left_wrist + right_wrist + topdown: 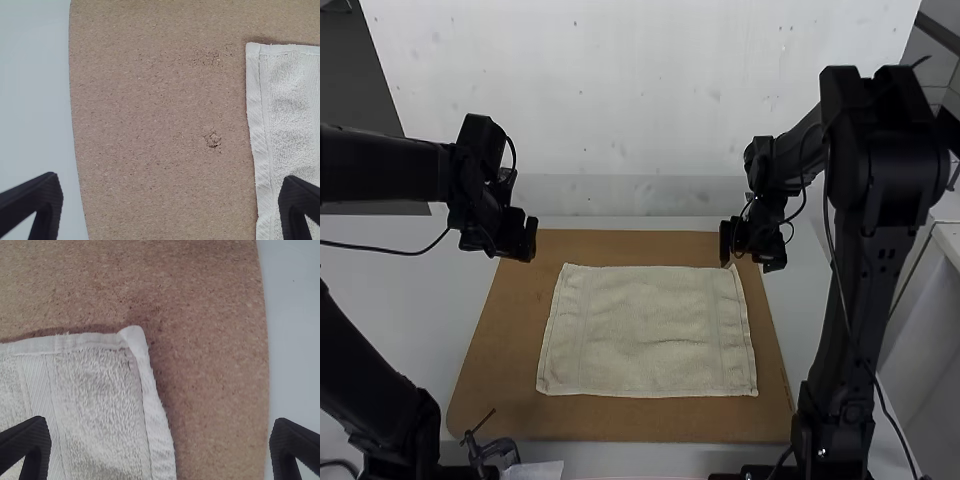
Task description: Fold the towel.
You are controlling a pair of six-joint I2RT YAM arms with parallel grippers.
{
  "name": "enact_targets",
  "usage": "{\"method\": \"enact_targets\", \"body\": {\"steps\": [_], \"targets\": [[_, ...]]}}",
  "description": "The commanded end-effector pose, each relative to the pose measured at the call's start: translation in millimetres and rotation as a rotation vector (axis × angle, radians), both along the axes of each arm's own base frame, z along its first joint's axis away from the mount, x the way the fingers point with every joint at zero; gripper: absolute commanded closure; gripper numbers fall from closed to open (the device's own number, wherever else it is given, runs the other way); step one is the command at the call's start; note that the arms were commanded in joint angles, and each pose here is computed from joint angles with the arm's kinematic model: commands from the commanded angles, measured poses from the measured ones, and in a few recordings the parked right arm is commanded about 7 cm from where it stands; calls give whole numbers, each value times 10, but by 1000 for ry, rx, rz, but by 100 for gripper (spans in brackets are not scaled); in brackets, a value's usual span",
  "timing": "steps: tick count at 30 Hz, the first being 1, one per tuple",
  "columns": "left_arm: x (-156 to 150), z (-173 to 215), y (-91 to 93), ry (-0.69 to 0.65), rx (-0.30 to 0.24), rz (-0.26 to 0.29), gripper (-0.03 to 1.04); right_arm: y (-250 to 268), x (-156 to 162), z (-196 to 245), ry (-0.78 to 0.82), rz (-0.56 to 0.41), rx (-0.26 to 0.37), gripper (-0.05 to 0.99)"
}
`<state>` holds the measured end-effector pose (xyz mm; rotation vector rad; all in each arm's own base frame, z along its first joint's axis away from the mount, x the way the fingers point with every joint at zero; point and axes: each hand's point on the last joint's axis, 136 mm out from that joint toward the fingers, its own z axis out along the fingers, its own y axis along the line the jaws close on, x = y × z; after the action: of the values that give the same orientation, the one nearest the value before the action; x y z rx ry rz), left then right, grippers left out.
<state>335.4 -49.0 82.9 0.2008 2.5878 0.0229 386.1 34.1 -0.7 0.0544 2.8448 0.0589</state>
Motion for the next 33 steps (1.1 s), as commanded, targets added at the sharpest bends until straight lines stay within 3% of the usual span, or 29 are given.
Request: {"method": "enact_targets", "body": {"steps": [1, 6, 9, 12, 16, 20, 24, 33], "targets": [[128, 140, -39, -37, -43, -9, 4, 69, 151, -81, 6, 31, -1, -2], [155, 154, -7, -47, -48, 0, 4, 83, 209, -249, 35, 33, -2, -1], [163, 92, -11, -33, -48, 0, 4, 133, 200, -364, 57, 40, -3, 5], [177, -19, 1, -6, -45, 5, 4, 175, 189, -474, 85, 37, -2, 24], [212, -208, -20, 46, -79, 5, 3, 212, 170, -581, 109, 35, -5, 67], [288, -451, -44, 108, -74, 1, 3, 269, 133, -656, 125, 50, -15, 92], [442, -622, -100, 148, -66, -9, 3, 265, 101, -700, 139, 51, -20, 92], [957, -726, -472, 140, -87, -45, 5, 184, 75, -750, 150, 34, -33, 92]]}}
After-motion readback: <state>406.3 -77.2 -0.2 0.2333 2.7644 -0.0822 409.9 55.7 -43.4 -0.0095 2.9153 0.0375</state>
